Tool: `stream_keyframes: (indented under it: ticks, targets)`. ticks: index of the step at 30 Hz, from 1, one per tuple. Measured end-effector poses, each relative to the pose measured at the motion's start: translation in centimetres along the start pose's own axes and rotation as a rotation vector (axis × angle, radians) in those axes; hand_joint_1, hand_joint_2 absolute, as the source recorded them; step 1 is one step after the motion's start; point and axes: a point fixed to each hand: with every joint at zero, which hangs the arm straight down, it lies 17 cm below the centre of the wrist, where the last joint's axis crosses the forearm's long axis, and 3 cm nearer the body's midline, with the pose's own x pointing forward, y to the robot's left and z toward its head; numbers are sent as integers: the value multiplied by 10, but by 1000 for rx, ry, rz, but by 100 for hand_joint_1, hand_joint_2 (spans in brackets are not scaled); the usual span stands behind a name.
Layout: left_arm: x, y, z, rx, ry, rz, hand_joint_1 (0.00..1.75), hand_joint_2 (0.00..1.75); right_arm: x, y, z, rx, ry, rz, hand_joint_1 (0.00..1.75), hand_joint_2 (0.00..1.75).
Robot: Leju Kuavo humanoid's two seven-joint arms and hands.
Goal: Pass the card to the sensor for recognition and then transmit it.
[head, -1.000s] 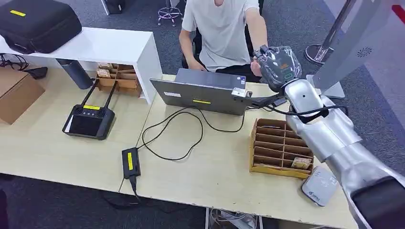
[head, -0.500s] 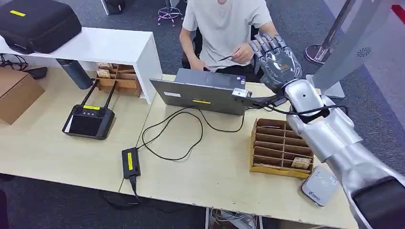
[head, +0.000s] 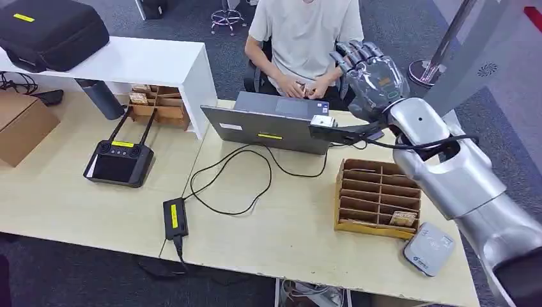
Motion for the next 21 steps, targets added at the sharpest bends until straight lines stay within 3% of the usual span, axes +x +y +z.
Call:
stream_keyframes:
  ticks: [21]
  targets:
    - [-2, -2, 0, 6, -4, 37, 0, 175, 12, 15, 33, 140, -39, -121, 0, 175]
